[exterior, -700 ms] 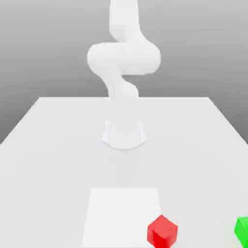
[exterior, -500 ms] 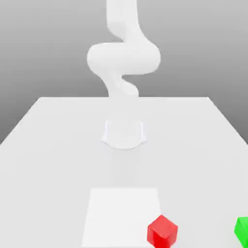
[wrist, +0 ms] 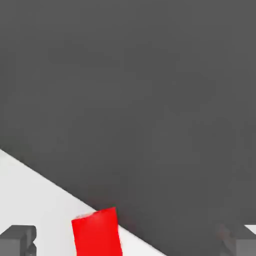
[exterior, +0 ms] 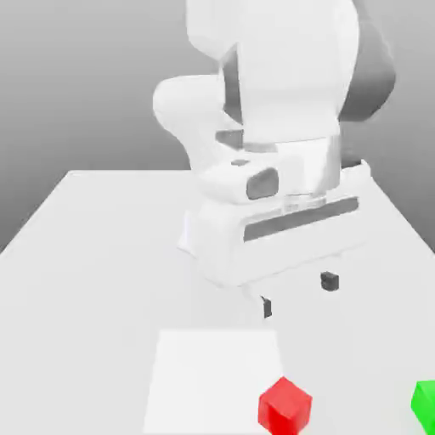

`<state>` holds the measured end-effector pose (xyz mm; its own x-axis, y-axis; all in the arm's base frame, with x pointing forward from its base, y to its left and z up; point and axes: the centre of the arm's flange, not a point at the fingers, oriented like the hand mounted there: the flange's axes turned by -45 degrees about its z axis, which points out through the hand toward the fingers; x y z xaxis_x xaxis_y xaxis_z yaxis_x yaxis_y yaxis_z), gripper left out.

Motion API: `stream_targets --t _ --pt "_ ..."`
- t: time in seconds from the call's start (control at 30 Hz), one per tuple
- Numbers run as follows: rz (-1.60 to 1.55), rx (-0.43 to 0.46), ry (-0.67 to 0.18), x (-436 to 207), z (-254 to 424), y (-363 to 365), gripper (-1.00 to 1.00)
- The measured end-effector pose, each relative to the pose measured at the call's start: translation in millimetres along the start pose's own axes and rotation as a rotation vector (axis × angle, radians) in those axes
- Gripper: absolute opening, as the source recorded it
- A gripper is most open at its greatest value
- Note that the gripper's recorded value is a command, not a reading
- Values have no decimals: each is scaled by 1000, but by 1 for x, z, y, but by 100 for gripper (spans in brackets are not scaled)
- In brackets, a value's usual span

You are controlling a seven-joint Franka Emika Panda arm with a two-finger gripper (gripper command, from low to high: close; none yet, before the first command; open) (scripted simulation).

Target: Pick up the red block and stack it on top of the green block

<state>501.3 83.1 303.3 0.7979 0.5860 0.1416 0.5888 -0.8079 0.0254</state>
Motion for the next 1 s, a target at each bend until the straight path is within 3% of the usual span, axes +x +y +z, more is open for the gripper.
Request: stream_targets --t 0.17,0.3,0.33,0.57,0.73,1.0 --pt "-115 30 -124 -20 86 -15 0" --pt "-130 34 -140 -29 141 -18 0" --pt "-130 34 -140 -31 150 -19 -100" --pt "-130 35 -141 -31 151 -19 -100" --pt "-160 38 -140 -17 96 -24 -100" --pt "-761 80 -127 87 91 -188 -100"
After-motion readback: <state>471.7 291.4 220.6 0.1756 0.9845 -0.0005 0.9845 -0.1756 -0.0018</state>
